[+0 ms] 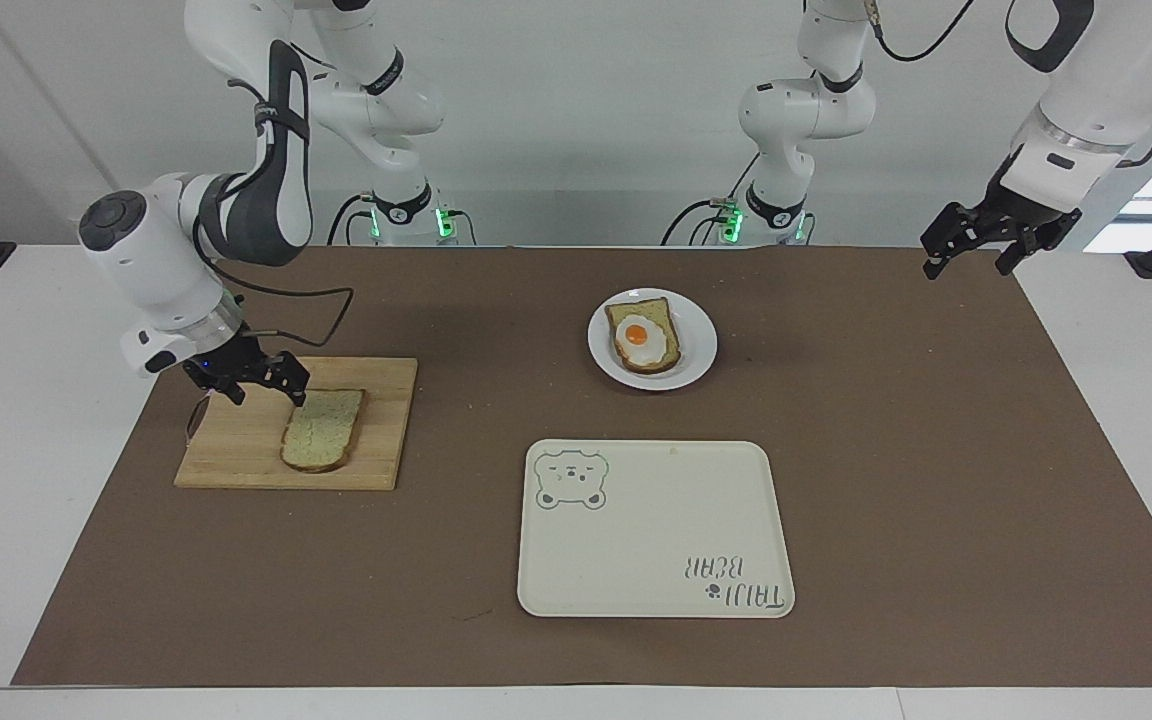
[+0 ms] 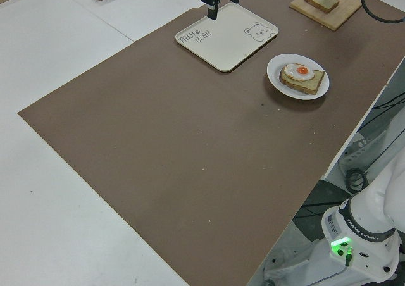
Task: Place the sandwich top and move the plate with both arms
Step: 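Reach the right gripper to the bread slice on the cutting board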
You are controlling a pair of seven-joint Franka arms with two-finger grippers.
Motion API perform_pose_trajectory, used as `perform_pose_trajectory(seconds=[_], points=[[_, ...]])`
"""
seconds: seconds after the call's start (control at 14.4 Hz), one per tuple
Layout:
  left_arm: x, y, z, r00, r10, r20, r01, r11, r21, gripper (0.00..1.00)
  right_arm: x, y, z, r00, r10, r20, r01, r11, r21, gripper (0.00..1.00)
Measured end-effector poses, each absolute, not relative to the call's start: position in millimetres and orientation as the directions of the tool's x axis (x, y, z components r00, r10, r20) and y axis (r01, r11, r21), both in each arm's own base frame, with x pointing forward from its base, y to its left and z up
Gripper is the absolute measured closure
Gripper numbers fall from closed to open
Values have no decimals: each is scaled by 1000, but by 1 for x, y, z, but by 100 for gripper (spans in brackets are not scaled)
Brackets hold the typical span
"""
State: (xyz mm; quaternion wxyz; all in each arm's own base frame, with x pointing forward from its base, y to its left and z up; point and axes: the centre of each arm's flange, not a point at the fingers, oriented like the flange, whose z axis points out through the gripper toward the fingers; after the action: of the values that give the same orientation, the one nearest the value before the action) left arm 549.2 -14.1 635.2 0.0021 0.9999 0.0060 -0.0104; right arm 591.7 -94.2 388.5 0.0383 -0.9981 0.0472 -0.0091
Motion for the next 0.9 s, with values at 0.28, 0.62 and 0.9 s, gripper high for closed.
perform_pose_trajectory(seconds=[0.28, 0.62, 0.9], points=[[549, -14, 635, 1000, 12, -21, 12, -1000, 4, 0, 590, -98, 346, 995, -101, -4, -101, -992, -72, 0], [549, -14, 635, 1000, 12, -21, 12, -1000, 4, 0, 570, -113, 313, 998, -64, -25, -66, -993, -97, 0], [549, -14, 635, 1000, 12, -21, 12, -1000, 4, 0, 565, -113, 306, 997, -70, -38, -73, -991, -113, 7]])
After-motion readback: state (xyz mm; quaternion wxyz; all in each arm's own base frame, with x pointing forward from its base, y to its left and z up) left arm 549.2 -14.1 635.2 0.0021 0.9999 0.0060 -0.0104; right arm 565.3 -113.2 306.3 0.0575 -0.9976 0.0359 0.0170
